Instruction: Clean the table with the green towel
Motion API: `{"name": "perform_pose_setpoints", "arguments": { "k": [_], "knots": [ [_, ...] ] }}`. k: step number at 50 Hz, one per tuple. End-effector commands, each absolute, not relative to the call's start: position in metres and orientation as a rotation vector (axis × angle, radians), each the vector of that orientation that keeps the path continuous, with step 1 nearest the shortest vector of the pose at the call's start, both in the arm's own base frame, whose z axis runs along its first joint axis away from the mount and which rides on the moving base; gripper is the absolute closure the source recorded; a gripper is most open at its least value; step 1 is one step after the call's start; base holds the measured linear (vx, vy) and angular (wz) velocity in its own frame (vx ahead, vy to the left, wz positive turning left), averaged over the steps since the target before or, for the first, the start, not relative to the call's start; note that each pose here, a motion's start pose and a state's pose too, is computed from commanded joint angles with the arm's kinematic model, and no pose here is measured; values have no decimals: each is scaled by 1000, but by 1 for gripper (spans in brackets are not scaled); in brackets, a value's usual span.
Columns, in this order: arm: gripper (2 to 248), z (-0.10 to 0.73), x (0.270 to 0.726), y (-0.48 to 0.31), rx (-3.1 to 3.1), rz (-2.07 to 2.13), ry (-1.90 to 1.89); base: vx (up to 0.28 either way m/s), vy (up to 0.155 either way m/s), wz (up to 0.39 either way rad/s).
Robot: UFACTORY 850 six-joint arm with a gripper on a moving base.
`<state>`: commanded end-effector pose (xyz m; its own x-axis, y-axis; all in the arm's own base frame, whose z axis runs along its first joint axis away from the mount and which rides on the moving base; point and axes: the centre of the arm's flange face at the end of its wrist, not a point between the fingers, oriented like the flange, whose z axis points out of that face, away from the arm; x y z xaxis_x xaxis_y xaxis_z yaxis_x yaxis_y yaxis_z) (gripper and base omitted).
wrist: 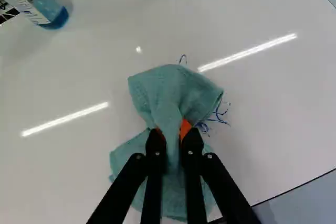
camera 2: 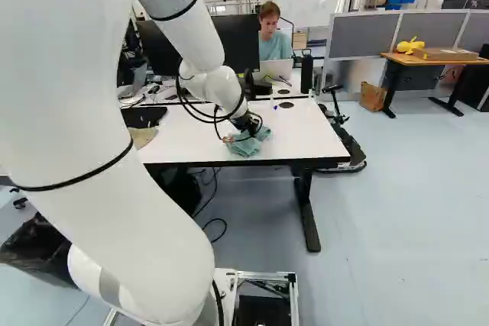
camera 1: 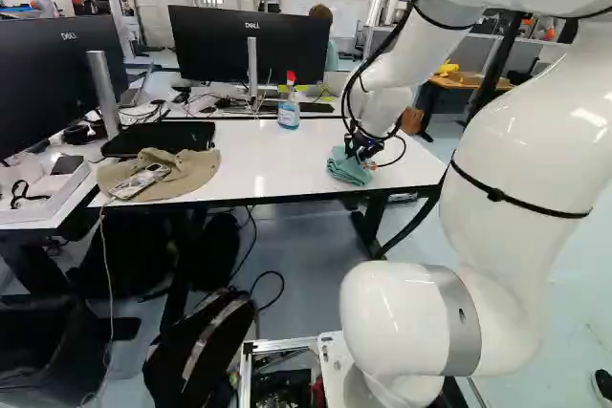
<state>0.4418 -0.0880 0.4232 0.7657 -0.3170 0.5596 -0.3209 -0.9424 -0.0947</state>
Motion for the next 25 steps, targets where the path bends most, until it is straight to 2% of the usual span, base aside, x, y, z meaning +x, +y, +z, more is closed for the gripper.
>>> {"name": "perform_pose_setpoints", "arguments": {
  "k": [25],
  "knots": [
    [204,423,444,-130,2894,926,-657,0,0,0]
  ]
}}
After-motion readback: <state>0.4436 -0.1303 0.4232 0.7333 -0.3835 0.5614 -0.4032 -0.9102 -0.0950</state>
